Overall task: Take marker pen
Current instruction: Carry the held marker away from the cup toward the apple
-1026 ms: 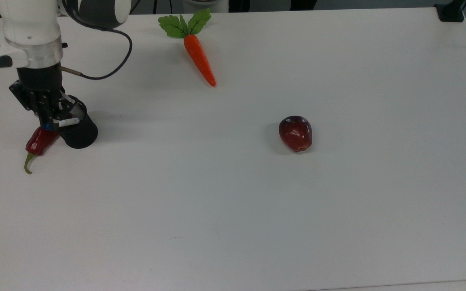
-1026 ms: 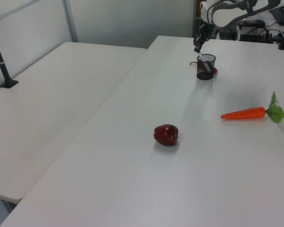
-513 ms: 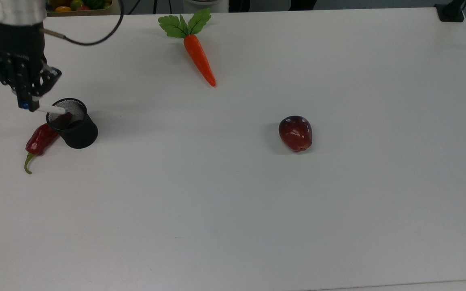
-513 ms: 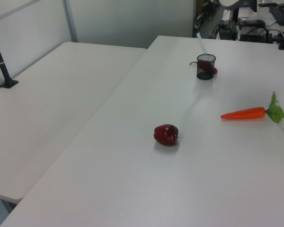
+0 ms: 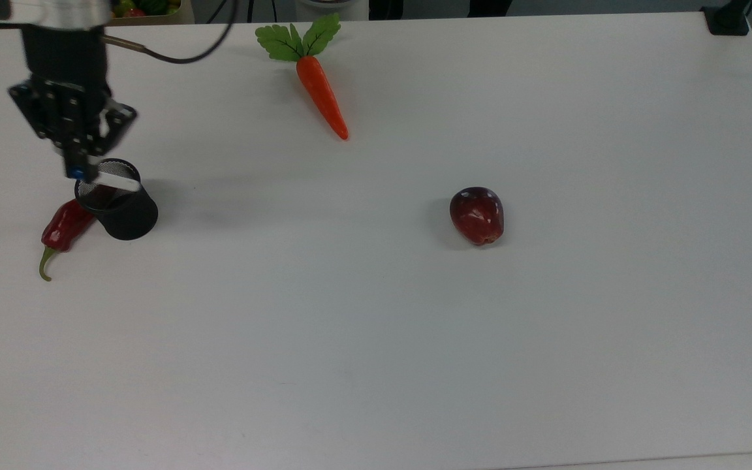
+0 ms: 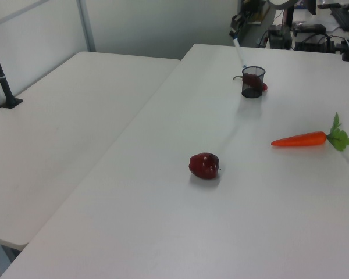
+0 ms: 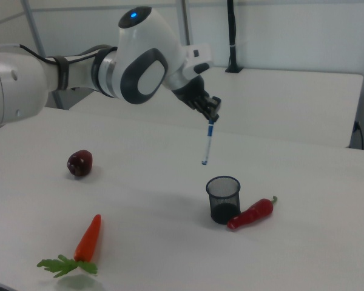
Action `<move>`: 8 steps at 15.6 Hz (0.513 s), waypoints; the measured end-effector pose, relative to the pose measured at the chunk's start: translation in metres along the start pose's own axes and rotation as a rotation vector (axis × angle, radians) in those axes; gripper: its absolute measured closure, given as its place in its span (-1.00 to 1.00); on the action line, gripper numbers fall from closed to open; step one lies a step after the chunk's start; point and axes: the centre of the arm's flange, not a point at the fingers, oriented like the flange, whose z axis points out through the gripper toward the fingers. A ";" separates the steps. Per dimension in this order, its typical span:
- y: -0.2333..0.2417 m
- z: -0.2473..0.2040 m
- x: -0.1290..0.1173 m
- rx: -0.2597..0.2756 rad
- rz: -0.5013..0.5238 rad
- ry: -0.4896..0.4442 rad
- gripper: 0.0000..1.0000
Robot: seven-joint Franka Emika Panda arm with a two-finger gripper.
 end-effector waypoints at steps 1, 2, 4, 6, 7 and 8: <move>-0.017 0.000 0.000 0.013 0.003 -0.001 0.63; -0.033 0.000 -0.001 0.025 0.004 -0.009 0.63; -0.064 0.002 -0.007 0.046 -0.003 -0.047 0.63; -0.094 0.004 -0.015 0.063 -0.019 -0.089 0.63; -0.108 0.005 -0.020 0.069 -0.030 -0.118 0.63; -0.123 0.006 -0.026 0.074 -0.042 -0.153 0.63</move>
